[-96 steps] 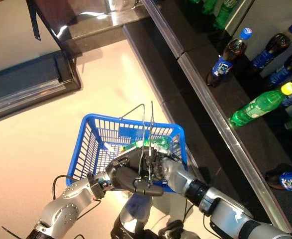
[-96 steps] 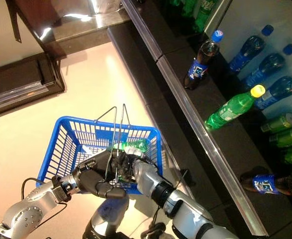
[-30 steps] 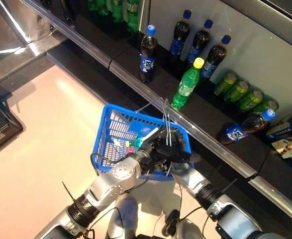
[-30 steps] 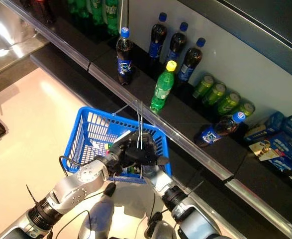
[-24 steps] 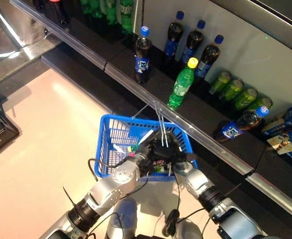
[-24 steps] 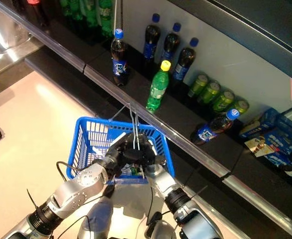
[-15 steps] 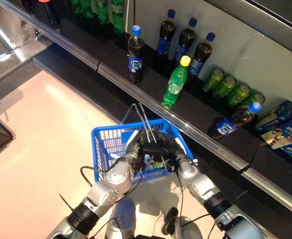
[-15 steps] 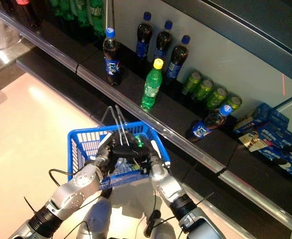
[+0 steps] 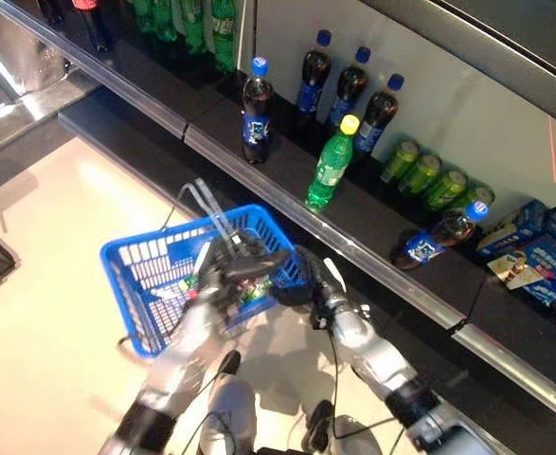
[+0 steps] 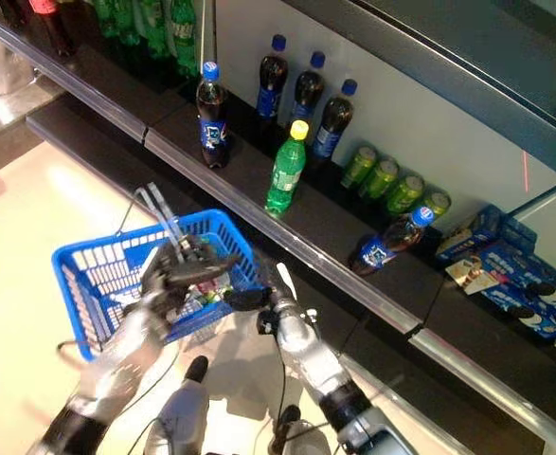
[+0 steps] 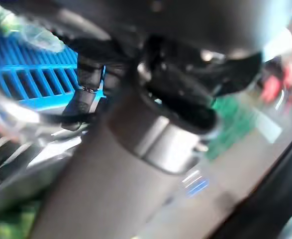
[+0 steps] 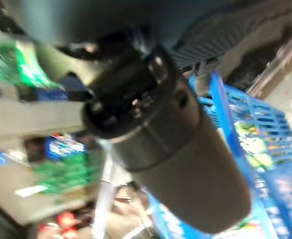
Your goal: Pick up the drink and place into the basket.
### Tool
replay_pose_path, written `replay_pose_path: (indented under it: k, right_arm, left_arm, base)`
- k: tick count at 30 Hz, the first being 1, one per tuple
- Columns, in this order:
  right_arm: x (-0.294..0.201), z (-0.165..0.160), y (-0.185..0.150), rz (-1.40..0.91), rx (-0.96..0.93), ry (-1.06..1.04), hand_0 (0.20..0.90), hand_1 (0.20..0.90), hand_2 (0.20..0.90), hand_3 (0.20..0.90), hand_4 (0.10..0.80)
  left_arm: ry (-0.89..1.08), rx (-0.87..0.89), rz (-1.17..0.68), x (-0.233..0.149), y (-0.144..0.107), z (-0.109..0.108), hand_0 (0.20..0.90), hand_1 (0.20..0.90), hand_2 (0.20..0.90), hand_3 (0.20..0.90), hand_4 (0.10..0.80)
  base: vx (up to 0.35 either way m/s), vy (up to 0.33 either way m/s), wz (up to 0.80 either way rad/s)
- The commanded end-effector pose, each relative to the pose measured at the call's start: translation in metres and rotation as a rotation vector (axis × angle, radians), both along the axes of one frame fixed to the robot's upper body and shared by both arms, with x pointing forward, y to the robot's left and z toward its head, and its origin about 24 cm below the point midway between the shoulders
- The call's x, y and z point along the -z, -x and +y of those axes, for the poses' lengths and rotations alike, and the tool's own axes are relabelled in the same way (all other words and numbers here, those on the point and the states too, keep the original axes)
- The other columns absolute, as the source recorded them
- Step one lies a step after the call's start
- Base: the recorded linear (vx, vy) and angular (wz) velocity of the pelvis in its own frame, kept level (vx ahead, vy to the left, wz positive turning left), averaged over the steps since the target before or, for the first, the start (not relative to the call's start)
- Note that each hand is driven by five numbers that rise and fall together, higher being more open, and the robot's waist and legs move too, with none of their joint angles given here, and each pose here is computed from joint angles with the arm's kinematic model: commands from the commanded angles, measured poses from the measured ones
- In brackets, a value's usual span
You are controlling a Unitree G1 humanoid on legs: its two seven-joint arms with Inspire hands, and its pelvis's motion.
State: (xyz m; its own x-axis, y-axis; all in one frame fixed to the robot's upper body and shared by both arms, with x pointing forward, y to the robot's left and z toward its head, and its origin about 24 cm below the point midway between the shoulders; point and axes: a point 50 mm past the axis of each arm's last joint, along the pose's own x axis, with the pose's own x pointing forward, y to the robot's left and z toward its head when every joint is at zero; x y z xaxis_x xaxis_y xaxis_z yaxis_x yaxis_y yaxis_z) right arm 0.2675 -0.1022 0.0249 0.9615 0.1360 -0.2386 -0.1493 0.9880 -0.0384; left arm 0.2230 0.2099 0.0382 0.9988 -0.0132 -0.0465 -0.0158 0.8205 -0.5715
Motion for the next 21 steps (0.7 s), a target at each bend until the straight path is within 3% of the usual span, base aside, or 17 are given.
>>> replay_pose_path:
  k: [1,11,21]
  right_arm:
    - [-0.004,-0.058,0.003,-0.071,0.152,0.027,0.9,0.9,0.9,0.9,0.8]
    - [-0.019,-0.039,0.009,-0.162,0.11,-0.326,0.9,0.9,0.9,0.9,0.8]
    - [0.016,-0.046,0.039,0.016,-0.018,-0.393,0.9,0.9,0.9,0.9,0.8]
  left_arm:
    - [0.17,0.117,-0.978,-0.11,0.023,0.041,0.3,0.3,0.3,0.2,0.1]
    - [0.189,-0.01,-0.772,-0.06,0.029,0.066,0.3,0.3,0.3,0.2,0.1]
    - [0.18,-0.295,-0.478,0.002,0.057,0.095,0.3,0.3,0.3,0.2,0.1]
  base:
    - [-0.084,-0.075,0.38]
    - [0.015,-0.041,0.23]
    - [-0.027,-0.011,0.04]
